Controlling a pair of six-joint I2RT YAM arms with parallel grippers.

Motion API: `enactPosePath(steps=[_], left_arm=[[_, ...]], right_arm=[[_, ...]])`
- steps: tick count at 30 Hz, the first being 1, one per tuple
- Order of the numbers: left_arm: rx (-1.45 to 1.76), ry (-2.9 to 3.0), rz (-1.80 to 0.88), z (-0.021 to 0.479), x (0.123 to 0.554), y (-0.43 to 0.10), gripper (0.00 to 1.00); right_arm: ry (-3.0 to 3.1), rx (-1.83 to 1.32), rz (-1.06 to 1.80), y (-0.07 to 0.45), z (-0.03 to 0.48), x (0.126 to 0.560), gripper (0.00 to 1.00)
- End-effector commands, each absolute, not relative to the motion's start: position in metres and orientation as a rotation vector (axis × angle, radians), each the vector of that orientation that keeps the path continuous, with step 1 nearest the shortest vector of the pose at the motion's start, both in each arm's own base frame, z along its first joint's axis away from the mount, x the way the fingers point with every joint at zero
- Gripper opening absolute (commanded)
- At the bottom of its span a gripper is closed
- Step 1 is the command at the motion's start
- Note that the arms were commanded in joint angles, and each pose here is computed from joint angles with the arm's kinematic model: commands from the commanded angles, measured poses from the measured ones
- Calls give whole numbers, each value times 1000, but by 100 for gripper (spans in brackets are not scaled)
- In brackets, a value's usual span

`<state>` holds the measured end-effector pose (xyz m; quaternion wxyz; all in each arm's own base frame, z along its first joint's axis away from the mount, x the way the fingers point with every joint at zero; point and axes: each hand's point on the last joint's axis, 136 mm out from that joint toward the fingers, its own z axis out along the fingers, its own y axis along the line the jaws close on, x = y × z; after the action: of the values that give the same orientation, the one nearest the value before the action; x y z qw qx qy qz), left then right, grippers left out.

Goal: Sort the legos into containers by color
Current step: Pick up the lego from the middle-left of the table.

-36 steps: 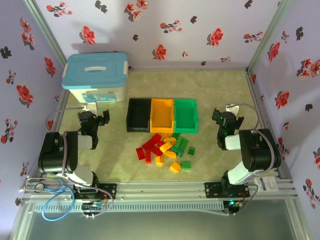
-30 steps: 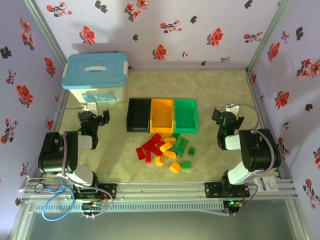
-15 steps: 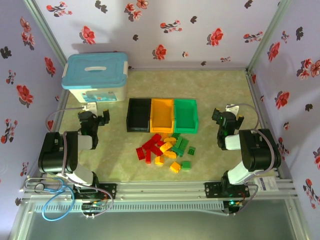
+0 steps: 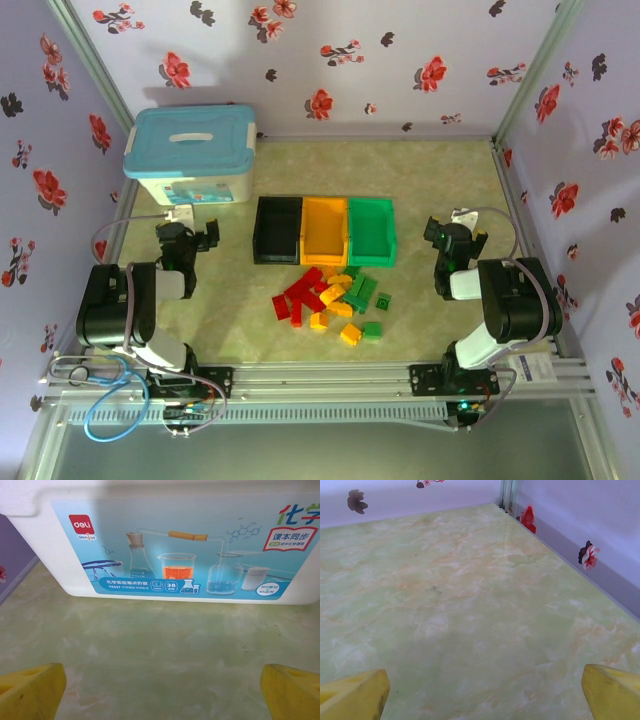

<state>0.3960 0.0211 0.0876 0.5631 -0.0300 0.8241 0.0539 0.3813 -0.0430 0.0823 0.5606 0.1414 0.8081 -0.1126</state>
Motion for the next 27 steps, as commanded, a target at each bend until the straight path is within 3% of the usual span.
enactPosePath(steps=[1,6,9,11,14,27], left_arm=[[-124,1893,202,106,394,28,100],[-143,1874,286,178,373,24,100],[-390,1872,148,212,349,31,100],[-714,1837,1,201,325,45,100],[-593,1905,-250,202,317,11,100],[-299,2282,-427,162,251,-101,99]], right_arm=[[1859,347,-248,-44,95,384,99],[1848,183,-243,-11,160,375,99],[1883,348,-129,-12,191,358,99],[1949,644,-42,-24,183,334,99],[2063,502,364,26,178,338,99],[2276,309,336,80,195,272,99]])
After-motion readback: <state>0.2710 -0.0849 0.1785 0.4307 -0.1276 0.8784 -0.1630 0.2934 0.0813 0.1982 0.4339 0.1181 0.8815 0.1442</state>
